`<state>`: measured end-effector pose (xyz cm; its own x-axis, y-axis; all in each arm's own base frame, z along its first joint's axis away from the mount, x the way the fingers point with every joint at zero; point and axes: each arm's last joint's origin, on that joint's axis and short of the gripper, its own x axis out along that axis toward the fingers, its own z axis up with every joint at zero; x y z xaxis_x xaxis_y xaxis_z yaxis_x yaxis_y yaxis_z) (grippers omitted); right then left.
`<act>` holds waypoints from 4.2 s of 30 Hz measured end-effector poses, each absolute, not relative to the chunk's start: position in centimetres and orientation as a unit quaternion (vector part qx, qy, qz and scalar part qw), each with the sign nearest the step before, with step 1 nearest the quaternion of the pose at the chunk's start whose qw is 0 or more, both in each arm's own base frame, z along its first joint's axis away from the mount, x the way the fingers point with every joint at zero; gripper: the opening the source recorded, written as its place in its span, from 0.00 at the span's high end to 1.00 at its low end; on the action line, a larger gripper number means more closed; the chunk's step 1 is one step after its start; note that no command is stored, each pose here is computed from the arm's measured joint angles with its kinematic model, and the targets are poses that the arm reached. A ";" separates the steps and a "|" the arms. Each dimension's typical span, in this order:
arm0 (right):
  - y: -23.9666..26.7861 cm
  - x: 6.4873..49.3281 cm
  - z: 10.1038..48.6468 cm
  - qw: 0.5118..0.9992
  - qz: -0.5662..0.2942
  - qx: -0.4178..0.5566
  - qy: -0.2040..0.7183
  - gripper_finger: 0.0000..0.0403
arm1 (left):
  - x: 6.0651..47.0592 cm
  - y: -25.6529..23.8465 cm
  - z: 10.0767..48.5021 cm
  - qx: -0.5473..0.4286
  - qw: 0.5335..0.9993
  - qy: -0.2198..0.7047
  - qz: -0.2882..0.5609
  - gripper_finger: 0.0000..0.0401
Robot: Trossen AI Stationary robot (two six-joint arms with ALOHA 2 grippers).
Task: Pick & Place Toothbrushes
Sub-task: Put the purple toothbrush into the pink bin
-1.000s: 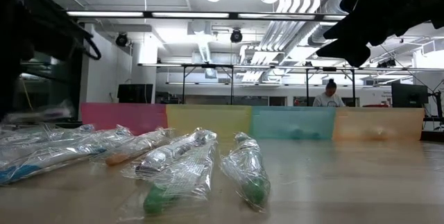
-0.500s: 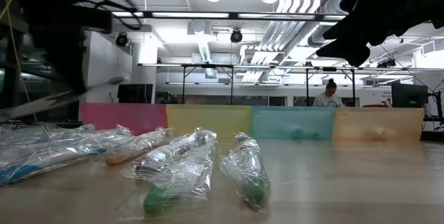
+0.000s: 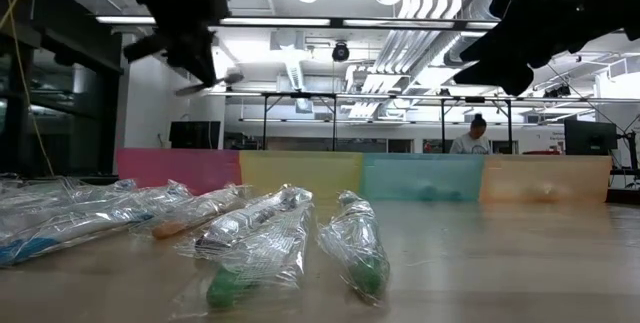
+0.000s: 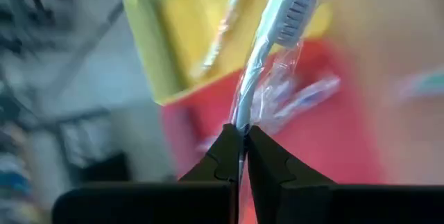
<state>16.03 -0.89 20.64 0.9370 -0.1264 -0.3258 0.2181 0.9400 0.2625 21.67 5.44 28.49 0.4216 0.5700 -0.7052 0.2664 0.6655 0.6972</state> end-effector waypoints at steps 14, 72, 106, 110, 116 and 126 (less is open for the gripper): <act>-1.0 16.0 20.6 0.969 -0.112 0.160 0.149 0.42 | 22.1 15.1 21.8 0.489 0.581 0.646 -0.077 0.99; -1.1 16.0 20.6 0.965 -0.135 0.173 0.143 0.42 | 22.2 -1.7 22.9 0.028 0.756 0.654 -0.012 1.00; -0.6 15.6 19.6 0.955 -0.059 0.197 0.215 0.42 | 18.4 -14.2 15.8 -0.283 0.702 0.589 0.283 0.58; -0.6 15.5 19.4 0.952 -0.061 0.197 0.228 0.42 | 18.6 -14.5 15.2 -0.294 0.684 0.599 0.296 0.58; -0.6 15.4 19.1 0.949 -0.063 0.194 0.241 0.42 | 18.7 -14.7 14.8 -0.323 0.665 0.598 0.311 0.58; -0.6 15.3 19.0 0.947 -0.063 0.193 0.248 0.42 | 18.7 -14.8 14.8 -0.346 0.646 0.601 0.319 0.66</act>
<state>15.33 -0.57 19.02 0.8691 -0.0235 -0.4940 0.2146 0.9179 0.3339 18.71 -14.79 14.80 0.0753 -0.0040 -0.9972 -0.8283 0.5566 -0.0648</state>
